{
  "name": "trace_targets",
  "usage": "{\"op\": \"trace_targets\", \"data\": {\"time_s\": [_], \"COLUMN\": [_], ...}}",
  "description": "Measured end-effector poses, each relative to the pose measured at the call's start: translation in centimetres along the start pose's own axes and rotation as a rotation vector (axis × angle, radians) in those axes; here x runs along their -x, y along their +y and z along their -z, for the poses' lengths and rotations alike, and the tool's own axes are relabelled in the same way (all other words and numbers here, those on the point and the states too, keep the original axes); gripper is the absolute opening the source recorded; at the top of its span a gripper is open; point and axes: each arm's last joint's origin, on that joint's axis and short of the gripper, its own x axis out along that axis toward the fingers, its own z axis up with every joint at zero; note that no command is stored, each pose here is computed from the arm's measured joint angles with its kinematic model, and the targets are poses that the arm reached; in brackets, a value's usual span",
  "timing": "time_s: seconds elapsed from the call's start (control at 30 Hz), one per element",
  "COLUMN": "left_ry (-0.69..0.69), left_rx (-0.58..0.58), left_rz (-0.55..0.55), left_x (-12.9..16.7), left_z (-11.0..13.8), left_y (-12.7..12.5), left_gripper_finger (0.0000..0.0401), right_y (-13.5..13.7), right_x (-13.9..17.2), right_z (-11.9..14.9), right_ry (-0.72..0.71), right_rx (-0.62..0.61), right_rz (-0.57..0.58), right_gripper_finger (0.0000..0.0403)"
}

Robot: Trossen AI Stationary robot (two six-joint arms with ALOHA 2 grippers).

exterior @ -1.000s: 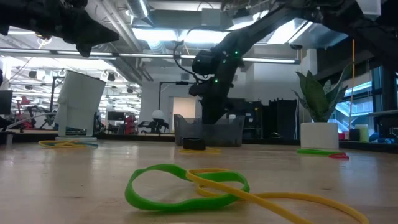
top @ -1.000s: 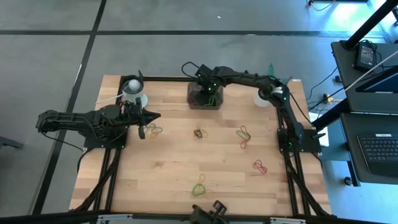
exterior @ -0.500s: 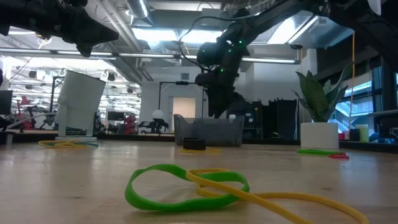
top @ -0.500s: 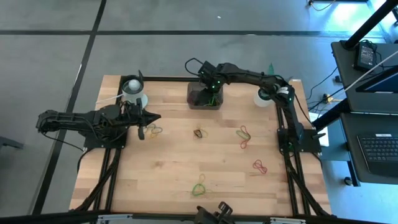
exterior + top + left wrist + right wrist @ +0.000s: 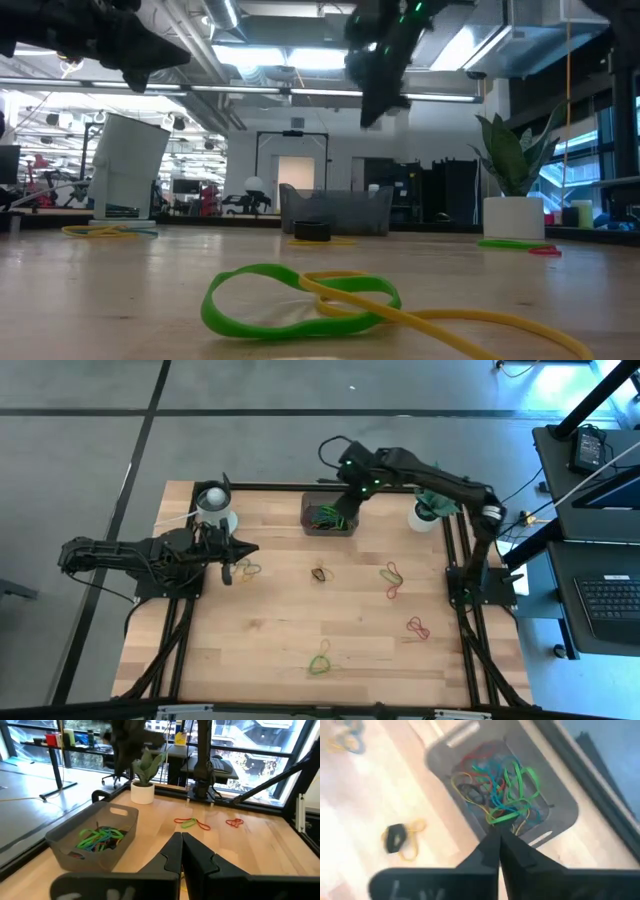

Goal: Pick and place rubber bands into bin
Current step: Put the blue rubber band into the bin

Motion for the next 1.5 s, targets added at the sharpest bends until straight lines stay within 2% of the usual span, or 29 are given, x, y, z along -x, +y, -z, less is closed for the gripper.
{"op": "trace_targets", "data": {"time_s": [0.17, 0.27, 0.4, 0.7, 0.93, 1.2, 1.5], "left_ry": [0.03, 0.044, 0.048, 0.056, 0.056, 0.057, 0.084], "left_rx": [-0.004, -0.007, -0.007, -0.043, -0.053, -0.052, -0.043], "left_rz": [0.034, 0.031, 0.033, 0.034, 0.034, 0.044, 0.059], "left_x": [0.0, 0.0, 0.0, 0.0, 0.0, 0.0, 0.1], "left_z": [0.2, 0.4, 0.4, 0.5, 0.5, 0.5, -0.1], "left_y": [-0.1, -0.1, -0.1, 0.0, 0.0, -0.1, -0.2], "left_gripper_finger": [0.0003, 0.0003, 0.0002, 0.0002, 0.0002, 0.0002, 0.0003], "right_y": [1.6, 2.5, 3.5, 5.3, 7.1, 8.9, 9.5], "right_x": [4.5, 5.6, 5.8, 5.6, 5.2, 4.2, 4.3], "right_z": [1.5, 3.6, 7.4, 16.2, 21.7, 25.1, 25.8], "right_ry": [-0.08, -0.091, -0.08, -0.048, 0.023, 0.072, 0.038], "right_rx": [0.03, 0.0, -0.065, -0.315, -0.488, -0.559, -0.553], "right_rz": [0.027, 0.03, 0.013, -0.009, -0.04, -0.008, 0.008], "right_gripper_finger": [0.0012, 0.0005, 0.0007, 0.0004, 0.0002, 0.0002, 0.0003]}}
